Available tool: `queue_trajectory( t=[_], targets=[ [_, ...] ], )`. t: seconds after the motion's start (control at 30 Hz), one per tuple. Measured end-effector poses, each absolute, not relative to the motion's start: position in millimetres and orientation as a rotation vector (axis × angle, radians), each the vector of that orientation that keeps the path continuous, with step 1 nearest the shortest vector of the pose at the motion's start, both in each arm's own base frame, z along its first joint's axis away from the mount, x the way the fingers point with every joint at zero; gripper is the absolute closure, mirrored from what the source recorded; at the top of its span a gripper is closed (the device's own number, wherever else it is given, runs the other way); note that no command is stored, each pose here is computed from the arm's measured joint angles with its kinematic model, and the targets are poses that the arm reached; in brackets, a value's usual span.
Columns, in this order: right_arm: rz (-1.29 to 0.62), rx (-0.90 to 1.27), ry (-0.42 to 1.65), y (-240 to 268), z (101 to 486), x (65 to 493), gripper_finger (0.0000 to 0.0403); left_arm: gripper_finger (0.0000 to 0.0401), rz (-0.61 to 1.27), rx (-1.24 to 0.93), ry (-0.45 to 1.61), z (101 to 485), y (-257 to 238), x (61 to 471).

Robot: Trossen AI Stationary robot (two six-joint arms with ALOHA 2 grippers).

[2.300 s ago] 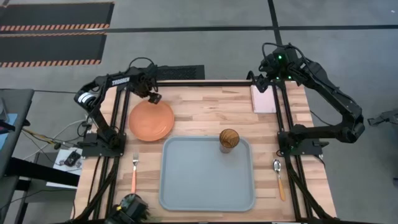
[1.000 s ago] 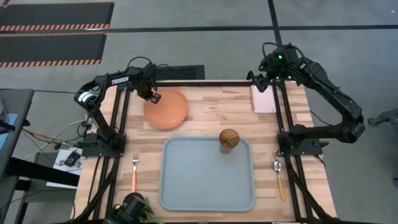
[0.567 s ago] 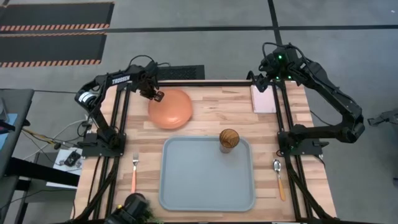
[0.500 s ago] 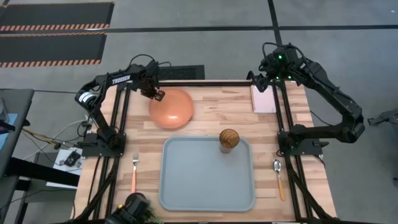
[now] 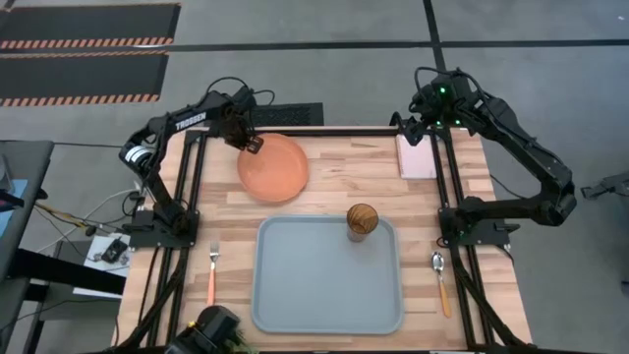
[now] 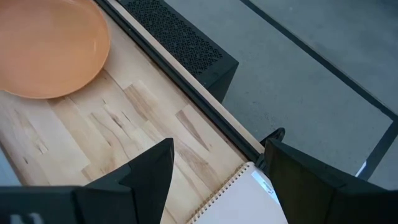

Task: Pick and place plate/cup/fork/spoon on tray
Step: Put the orange plate on the blue serving tray

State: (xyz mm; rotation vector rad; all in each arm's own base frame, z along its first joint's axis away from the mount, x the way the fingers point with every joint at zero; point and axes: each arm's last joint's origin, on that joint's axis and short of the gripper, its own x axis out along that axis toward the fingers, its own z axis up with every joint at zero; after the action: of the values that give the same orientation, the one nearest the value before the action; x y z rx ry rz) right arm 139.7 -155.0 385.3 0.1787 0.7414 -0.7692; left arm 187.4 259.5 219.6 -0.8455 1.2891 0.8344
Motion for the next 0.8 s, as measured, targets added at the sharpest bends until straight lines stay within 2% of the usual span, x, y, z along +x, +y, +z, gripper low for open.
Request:
queue_trajectory(
  t=[0.53, 0.8],
  targets=[
    [-0.767, 0.173, 0.743, -155, 385, 140, 0.0129, 0.0401, 0.755, -0.859, 1.226, 265, 262, 199],
    [-0.766, 0.171, 0.744, -155, 385, 140, 0.0129, 0.0401, 0.583, -0.896, 1.183, 287, 235, 214]
  ],
)
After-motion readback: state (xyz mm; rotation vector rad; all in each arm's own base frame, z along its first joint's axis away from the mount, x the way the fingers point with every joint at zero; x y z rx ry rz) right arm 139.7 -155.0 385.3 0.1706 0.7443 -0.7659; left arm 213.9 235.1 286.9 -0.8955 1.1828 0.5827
